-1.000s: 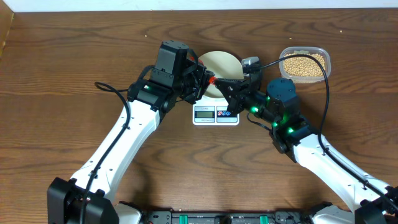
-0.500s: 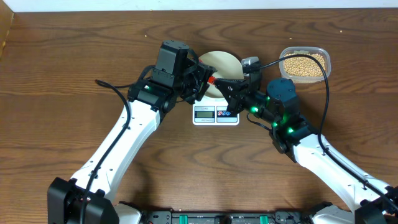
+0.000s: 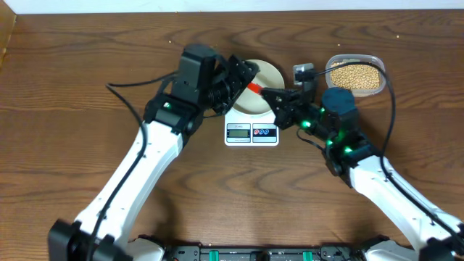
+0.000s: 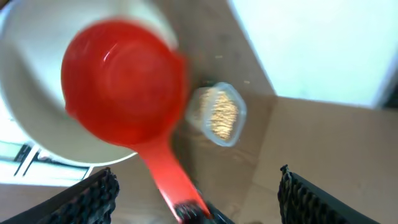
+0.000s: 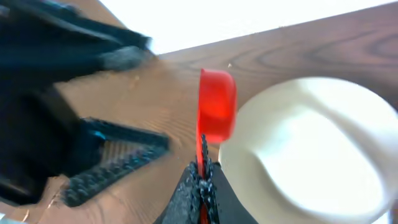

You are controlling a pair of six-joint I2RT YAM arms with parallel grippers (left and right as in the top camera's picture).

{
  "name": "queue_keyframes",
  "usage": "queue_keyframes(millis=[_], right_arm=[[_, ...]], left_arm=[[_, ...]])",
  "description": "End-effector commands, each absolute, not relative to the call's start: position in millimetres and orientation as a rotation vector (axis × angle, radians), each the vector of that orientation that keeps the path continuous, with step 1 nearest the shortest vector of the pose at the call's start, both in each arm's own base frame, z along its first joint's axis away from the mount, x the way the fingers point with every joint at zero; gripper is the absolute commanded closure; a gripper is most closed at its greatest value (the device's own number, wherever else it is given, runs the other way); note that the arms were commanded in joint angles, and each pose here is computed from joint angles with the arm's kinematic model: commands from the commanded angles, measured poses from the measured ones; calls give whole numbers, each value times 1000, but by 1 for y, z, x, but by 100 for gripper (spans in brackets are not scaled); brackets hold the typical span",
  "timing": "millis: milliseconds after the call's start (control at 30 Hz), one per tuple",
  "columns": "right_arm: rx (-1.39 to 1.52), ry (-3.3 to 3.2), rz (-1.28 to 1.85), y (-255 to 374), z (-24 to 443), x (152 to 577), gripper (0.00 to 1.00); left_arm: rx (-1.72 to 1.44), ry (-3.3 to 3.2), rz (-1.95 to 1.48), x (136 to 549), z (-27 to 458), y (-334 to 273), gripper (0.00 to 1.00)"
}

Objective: Scoop item into bowl and weigh 50g on scale
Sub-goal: 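Release the left gripper and carry the scoop right to the chickpea tub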

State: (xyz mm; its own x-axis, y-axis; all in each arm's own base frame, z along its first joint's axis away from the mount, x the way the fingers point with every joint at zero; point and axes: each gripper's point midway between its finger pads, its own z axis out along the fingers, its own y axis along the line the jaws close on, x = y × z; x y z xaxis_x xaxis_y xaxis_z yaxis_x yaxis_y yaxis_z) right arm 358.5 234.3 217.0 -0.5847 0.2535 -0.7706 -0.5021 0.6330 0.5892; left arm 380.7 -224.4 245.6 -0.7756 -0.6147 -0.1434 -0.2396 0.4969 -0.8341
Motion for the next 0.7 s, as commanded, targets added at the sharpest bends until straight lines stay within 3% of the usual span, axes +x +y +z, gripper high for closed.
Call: queue_keyframes(millis=[0, 200, 467, 600, 667], right_arm=[[-209, 1857, 1005, 218, 253, 357, 99], [-199, 1857, 896, 181, 272, 340, 99], [-180, 1880, 740, 139, 290, 315, 99], [-145, 1934, 593, 116, 294, 314, 99], [-142, 1953, 524, 107, 301, 315, 99]], left_arm=[[-433, 2192, -1140, 372, 297, -216, 15], [-84, 2087, -967, 347, 333, -201, 16], [-8, 2273, -651, 331, 284, -170, 16], [16, 2345, -566, 327, 265, -169, 42], [16, 2367, -505, 326, 256, -169, 63]])
